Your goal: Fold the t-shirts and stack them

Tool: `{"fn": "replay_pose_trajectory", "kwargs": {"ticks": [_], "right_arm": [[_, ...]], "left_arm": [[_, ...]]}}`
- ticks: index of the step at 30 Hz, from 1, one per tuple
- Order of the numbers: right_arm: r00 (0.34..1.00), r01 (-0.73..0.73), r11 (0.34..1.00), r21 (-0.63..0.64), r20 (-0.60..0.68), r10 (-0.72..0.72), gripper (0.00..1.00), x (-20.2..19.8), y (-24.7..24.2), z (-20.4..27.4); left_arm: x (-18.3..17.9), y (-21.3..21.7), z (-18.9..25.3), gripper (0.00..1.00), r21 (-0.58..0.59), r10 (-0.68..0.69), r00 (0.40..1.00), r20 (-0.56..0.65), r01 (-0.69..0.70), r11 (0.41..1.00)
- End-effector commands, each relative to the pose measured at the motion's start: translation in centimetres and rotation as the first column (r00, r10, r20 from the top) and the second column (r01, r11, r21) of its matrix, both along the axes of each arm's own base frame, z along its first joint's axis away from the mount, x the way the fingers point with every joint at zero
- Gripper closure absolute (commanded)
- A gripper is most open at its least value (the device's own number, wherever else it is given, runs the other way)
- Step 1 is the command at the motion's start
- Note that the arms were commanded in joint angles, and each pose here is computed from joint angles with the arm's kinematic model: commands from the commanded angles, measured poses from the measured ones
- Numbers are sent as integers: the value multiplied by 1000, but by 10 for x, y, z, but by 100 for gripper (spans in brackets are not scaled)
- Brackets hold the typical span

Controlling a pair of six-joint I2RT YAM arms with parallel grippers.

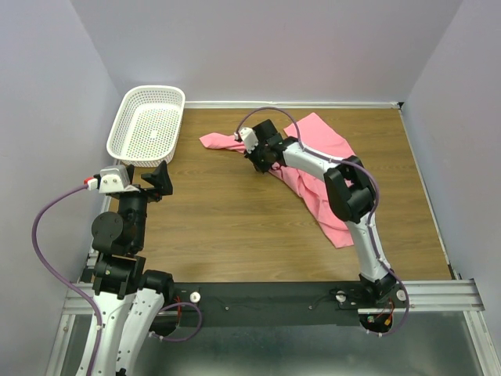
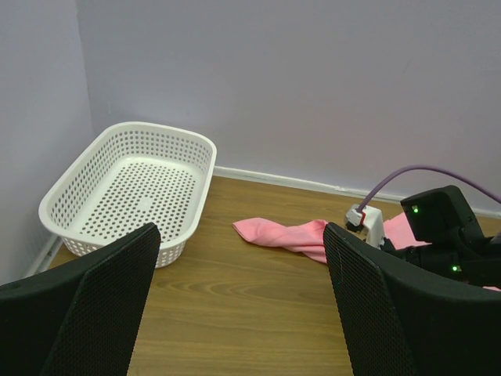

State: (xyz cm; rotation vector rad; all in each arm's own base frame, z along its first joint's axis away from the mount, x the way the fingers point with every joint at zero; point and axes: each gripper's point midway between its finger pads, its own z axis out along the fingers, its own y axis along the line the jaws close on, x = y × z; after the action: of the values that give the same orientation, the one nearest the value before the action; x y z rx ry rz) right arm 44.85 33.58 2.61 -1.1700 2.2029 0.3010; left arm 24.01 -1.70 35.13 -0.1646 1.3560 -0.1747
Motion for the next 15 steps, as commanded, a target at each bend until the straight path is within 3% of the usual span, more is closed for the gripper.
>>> {"fn": "replay_pose_trajectory", "kwargs": {"ticks": [1, 4, 8, 9, 11, 12, 13, 15], "right_arm": [[996, -33, 999, -17, -86, 32, 99, -22, -2, -18], [986, -128, 990, 63, -102, 134, 100, -46, 17, 8], [893, -374, 905, 202, -186, 410, 99, -149, 70, 35], [799, -484, 830, 277, -248, 548, 99, -214, 94, 38], [675, -597, 720, 353, -264, 689, 99, -287, 114, 53], [542, -682, 608, 405, -278, 793, 99, -355, 127, 59], [498, -713, 569, 409, -275, 822, 99, -381, 133, 61], [461, -761, 535, 366, -274, 844, 54, -415, 144, 56]], "left_arm": [[-1, -1, 3, 7, 5, -7, 1000, 13, 7, 1000], [-1, -1, 3, 7, 4, -7, 1000, 15, 7, 1000], [-2, 1, 5, 7, 2, 1, 1000, 21, -1, 1000], [-3, 2, 5, 7, 1, 4, 1000, 24, -4, 1000], [-5, 4, 7, 8, -6, 17, 999, 31, -17, 1000], [-6, 6, 7, 8, -7, 26, 999, 33, -26, 1000], [-6, 7, 7, 7, -11, 29, 999, 33, -28, 1000], [-7, 8, 7, 7, -15, 37, 999, 36, -37, 999]]}}
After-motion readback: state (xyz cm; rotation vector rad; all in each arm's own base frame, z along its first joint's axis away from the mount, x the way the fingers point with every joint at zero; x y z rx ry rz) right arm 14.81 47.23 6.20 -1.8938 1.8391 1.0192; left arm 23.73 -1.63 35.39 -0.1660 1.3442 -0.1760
